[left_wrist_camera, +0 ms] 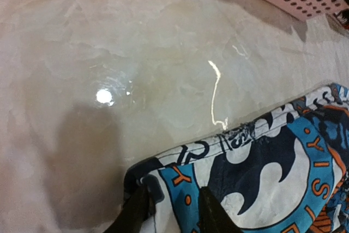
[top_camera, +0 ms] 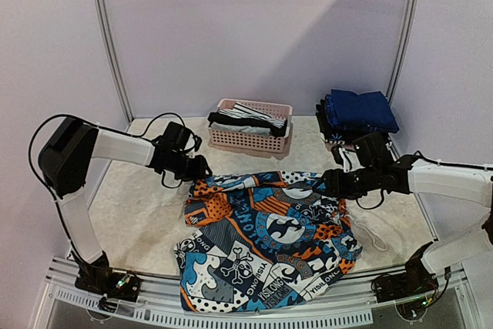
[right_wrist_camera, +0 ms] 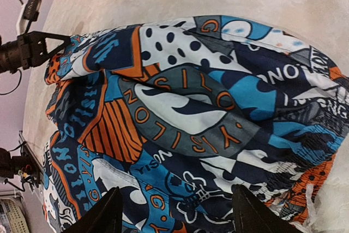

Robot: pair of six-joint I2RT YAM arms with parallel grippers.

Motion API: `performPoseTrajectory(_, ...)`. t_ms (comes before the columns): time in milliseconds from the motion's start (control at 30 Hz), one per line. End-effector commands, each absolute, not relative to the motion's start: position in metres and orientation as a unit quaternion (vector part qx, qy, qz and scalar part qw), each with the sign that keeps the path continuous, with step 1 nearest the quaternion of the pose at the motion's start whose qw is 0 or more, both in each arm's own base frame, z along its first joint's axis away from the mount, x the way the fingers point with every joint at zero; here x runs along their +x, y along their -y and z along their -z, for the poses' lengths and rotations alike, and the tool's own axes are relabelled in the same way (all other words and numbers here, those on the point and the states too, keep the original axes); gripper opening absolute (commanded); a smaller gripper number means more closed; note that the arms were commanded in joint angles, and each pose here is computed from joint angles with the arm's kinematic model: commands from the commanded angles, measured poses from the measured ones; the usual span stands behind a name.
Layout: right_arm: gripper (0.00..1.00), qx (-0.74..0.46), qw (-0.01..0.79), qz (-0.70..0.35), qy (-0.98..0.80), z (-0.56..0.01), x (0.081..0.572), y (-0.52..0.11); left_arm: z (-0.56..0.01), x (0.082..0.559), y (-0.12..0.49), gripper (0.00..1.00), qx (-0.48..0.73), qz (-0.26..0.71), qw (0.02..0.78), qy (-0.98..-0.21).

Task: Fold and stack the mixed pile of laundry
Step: Smooth out the crumpled shorts at the center of the board.

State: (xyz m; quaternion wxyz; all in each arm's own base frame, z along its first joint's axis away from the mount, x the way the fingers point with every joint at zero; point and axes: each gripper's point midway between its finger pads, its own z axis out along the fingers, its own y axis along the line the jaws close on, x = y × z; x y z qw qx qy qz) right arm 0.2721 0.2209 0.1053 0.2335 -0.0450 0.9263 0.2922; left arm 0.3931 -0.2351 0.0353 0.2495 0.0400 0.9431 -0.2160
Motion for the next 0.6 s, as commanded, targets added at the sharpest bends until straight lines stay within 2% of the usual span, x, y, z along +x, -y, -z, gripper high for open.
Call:
performPoseTrajectory(0, 0.67, -0.064, 0.241, -0.32, -0.914, -0.107, 0.27, -0.235, -0.031, 0.403, 0.247, 0.2, 0.034, 0.24, 0.251, -0.937)
performPoseTrajectory(67, 0.64, -0.063, 0.236, -0.318, -0.916, -0.101, 0.27, -0.236, -0.031, 0.407, 0.249, 0.02, 0.034, 0.242, 0.257, -0.935)
performPoseTrajectory(100, 0.62, -0.061, 0.234, -0.317, -0.917, -0.098, 0.271, -0.236, -0.032, 0.409, 0.249, 0.0, 0.033, 0.242, 0.261, -0.934)
performPoseTrajectory(200, 0.57, -0.057, 0.223, -0.309, -0.923, -0.087, 0.27, -0.235, -0.039, 0.414, 0.246, 0.0, 0.031, 0.235, 0.276, -0.932)
performPoseTrajectory(333, 0.54, -0.048, 0.212, -0.282, -0.935, -0.072, 0.269, -0.227, -0.072, 0.429, 0.241, 0.0, 0.027, 0.226, 0.332, -0.915)
performPoseTrajectory(567, 0.52, -0.041, 0.197, -0.254, -0.946, -0.055, 0.269, -0.22, -0.13, 0.451, 0.22, 0.0, 0.015, 0.186, 0.413, -0.892)
